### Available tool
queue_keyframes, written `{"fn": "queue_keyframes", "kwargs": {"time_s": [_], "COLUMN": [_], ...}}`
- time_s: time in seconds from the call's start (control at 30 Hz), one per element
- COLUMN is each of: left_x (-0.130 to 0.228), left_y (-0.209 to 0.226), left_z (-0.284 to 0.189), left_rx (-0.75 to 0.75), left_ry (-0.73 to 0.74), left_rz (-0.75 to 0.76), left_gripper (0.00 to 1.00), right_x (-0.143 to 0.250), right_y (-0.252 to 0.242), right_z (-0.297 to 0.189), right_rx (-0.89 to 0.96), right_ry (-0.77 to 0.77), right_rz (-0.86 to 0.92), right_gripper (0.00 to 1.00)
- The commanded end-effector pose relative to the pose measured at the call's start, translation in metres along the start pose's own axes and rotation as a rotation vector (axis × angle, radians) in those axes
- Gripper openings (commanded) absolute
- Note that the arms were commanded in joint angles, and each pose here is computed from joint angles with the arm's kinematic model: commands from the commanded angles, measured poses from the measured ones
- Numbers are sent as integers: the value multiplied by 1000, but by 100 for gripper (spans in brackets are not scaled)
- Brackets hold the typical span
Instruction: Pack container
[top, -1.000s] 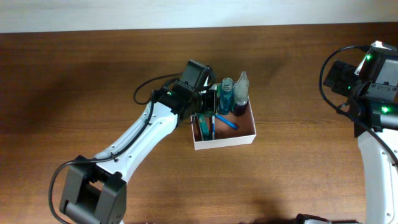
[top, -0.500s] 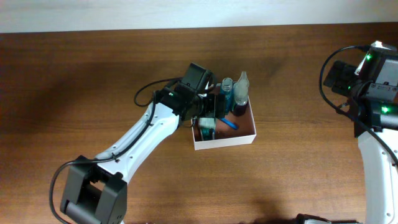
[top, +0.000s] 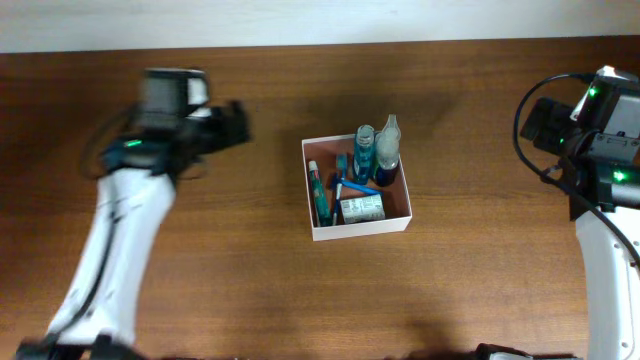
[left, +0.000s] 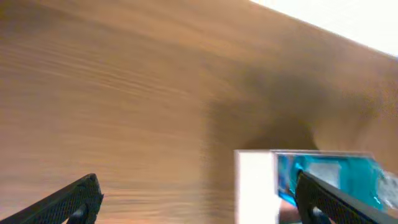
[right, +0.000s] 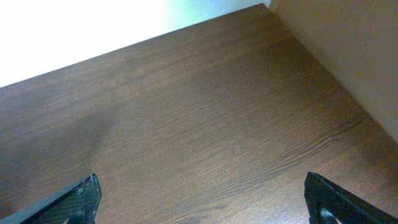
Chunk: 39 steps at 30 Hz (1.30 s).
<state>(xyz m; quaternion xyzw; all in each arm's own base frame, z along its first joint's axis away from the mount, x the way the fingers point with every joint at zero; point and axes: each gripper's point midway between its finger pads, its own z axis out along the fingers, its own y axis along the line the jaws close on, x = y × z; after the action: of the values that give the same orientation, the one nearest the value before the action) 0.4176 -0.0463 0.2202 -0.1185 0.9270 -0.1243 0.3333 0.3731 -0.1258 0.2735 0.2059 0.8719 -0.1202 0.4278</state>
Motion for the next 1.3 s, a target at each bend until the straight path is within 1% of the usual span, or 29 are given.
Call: {"fn": "queue_keyframes", "kwargs": {"time_s": [0.0, 0.1, 0.23, 1.1, 1.27], "left_x": [-25, -29, -18, -15, -15], "left_y": [44, 72, 89, 90, 90], "left_z": [-39, -53, -54, -53, -53], "left_rx": [-95, -142, -181, -185, -185], "left_ry": [-101, -117, -72, -57, -57], "left_rz": [-38, -93, -130, -133, -133], "left_gripper": [99, 99, 99, 99, 99], "right_x": [-9, -9, -9, -8, 4], "right_y": [-2, -2, -2, -2, -3], "right_z": [-6, -6, -6, -6, -5], "right_rx": [0, 0, 0, 0, 2], "right_ry": [-26, -26, -26, -26, -5], "right_rz": [11, 11, 11, 11, 6], "right_gripper": [99, 99, 99, 99, 99]}}
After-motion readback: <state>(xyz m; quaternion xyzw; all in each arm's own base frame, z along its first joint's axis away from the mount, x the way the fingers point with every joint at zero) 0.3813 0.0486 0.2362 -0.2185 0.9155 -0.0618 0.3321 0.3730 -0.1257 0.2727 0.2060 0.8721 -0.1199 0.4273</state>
